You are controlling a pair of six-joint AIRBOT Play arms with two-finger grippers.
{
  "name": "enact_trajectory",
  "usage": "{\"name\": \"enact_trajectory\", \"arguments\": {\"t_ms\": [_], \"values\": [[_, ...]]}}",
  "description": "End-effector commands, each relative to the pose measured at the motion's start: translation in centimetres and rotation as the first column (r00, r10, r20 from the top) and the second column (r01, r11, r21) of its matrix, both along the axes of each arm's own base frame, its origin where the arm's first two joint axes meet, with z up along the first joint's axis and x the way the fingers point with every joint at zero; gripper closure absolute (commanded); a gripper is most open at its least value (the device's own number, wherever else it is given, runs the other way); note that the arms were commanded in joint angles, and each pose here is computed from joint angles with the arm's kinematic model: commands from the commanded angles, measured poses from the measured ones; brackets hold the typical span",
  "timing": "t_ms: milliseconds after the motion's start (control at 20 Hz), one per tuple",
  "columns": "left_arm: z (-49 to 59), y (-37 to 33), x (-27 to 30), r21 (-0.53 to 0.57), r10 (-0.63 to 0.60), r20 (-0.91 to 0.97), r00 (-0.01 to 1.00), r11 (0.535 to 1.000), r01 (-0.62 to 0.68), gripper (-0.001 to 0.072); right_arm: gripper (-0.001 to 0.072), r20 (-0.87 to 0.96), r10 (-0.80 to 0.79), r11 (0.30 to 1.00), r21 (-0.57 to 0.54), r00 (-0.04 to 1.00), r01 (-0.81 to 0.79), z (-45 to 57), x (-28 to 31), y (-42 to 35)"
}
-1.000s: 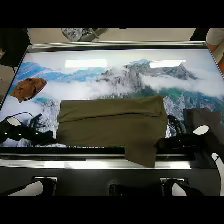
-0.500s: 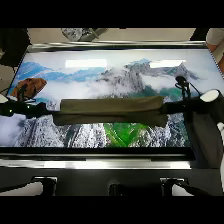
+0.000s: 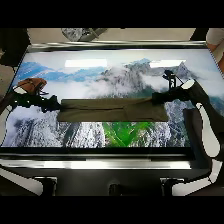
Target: Fold the shirts.
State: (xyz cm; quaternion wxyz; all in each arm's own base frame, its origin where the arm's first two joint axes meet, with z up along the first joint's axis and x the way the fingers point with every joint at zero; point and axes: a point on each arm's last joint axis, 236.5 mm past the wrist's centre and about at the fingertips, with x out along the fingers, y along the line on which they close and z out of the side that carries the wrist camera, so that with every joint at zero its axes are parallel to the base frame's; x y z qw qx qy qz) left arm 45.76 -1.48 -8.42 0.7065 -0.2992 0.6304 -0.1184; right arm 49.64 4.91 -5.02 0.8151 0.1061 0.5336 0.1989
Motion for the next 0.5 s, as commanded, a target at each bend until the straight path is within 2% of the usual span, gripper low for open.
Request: {"name": "enact_trajectory", "arguments": {"t_ms": [0, 50, 100, 200, 300, 450], "values": [[-0.7, -0.5, 0.2, -0.026, -0.012, -0.024, 1.0, 1.0, 0.011, 0.0098, 0.0002, -0.017, 0.058, 0.998, -0.001, 0.998, -0.058, 0.4, -0.5, -0.1], [0.3, 0.0, 0.3, -0.029, -0.011, -0.017, 1.0, 1.0, 0.011, 0.0024, 0.0005, -0.009, 0.126, 0.992, -0.022, 0.992, -0.126, 1.4, -1.2, -0.9], [1.6, 0.8, 0.5, -0.028, -0.007, 0.002, 1.0, 1.0, 0.007, 0.0024, 0.0002, -0.018, 0.155, 0.987, -0.037, 0.988, -0.156, 2.2, -2.1, -2.3], [4.5, 2.3, 1.1, -0.01, 0.017, 0.064, 0.998, 1.0, -0.017, 0.0029, 0.0002, -0.074, 0.109, 0.993, -0.03, 0.991, -0.111, 2.2, -3.9, -6.3], [7.7, 3.3, 1.3, 0.013, 0.034, 0.135, 0.99, 0.999, -0.036, 0.0044, 0.0002, -0.162, 0.039, 0.999, 0.034, 0.986, -0.034, 0.9, -5.9, -9.2], [11.6, 2.8, 1.2, 0.042, 0.013, 0.221, 0.975, 0.999, -0.023, 0.0043, 0.0001, -0.26, 0.007, 0.985, 0.167, 0.966, 0.038, -1.3, -7.6, -9.2]]}}
